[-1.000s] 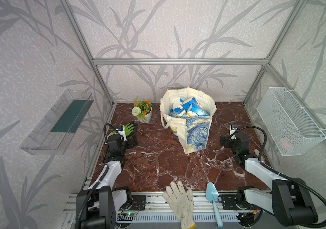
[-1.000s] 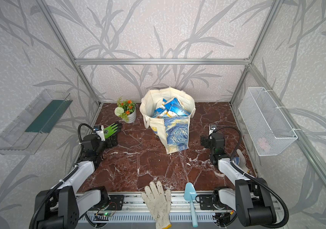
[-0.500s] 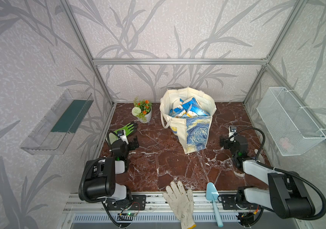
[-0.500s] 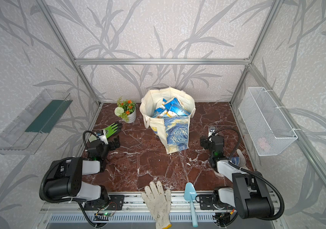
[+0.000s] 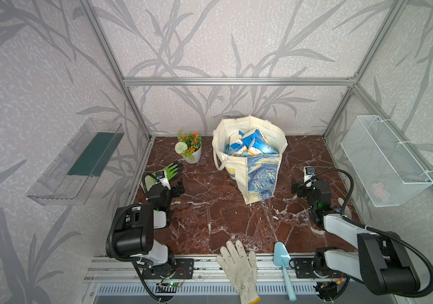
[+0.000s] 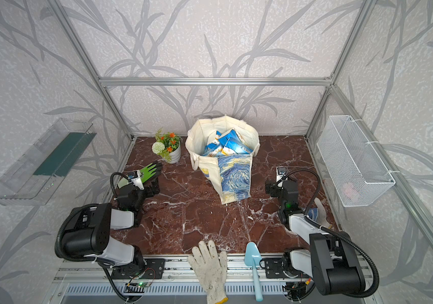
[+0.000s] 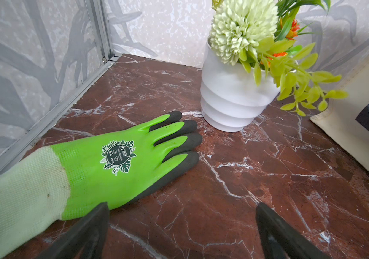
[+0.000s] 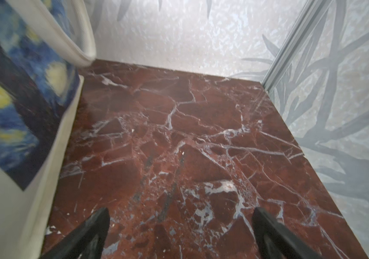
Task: Put tissues into the canvas bag
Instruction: Reset both arms
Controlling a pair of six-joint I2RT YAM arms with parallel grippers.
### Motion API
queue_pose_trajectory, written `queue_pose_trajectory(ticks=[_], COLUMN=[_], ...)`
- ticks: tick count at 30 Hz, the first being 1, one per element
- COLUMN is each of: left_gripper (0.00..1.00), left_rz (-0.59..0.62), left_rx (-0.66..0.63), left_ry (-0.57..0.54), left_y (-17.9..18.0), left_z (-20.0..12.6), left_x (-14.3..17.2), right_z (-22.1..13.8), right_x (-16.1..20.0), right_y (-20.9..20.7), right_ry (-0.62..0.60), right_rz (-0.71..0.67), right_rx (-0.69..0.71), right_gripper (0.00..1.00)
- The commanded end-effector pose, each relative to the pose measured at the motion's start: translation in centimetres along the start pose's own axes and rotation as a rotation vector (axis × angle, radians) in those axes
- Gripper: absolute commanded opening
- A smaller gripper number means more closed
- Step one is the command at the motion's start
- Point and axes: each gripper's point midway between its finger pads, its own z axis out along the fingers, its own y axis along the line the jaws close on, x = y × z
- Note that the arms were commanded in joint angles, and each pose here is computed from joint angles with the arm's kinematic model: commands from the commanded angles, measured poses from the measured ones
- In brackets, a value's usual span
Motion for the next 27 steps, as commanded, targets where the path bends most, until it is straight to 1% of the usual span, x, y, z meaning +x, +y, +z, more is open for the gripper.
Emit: queue_pose_trajectory(ticks=[1,2,7,9,10,12,13,14,15,17,19,27], left_gripper=[0.99,0.99,0.99,0.99,0.99,0.99,0.99,0.99,0.99,0.99,0.99,0.99], left_rz=[0.008,0.01,0.009,0.011,0.011,0.013,0.013,0.01,0.013,0.021,0.024,0.043], left_rx=[-0.001,0.0,-0.003,-0.006,-0.006,-0.007,-0.009,-0.022,-0.031,-0.041,-0.047,-0.071], left_ry=[-0.043,-0.041,-0.04,-0.036,-0.034,-0.035,-0.03,-0.018,-0.006,0.013,0.017,0.04], left_y=[-0.1,-0.1,-0.1,-0.1,-0.1,-0.1,-0.1,0.1,0.1,0.0,0.0,-0.1], left_z=[0.2,0.2,0.3,0.4,0.4,0.4,0.5,0.6,0.9,1.2,1.3,1.7], left_x=[-1.5,-1.4,-1.5,-1.4,-1.4,-1.4,-1.4,-1.3,-1.3,-1.2,-1.3,-1.2], right_z=[0.2,0.6,2.9,3.6,3.9,4.9,4.9,4.9,4.9,4.9,4.9,4.9], right_x=[-1.5,-1.2,1.8,1.7,1.8,1.8,2.3,1.8,1.8,1.9,1.8,1.9], right_y=[0.9,1.3,1.8,2.3,2.7,2.8,2.9,2.8,2.8,2.9,2.9,3.0], right_ry=[-0.077,-0.076,-0.042,-0.062,-0.042,0.061,0.091,0.041,0.032,0.078,0.058,0.07], right_rz=[0.046,0.041,0.044,0.038,0.027,0.023,0.012,0.024,0.024,0.013,0.014,0.006], right_rx=[-0.058,-0.078,-0.078,-0.102,-0.124,-0.129,-0.133,-0.126,-0.128,-0.134,-0.132,-0.127], right_gripper=[0.99,0.99,0.99,0.99,0.99,0.99,0.99,0.99,0.99,0.99,0.99,0.99])
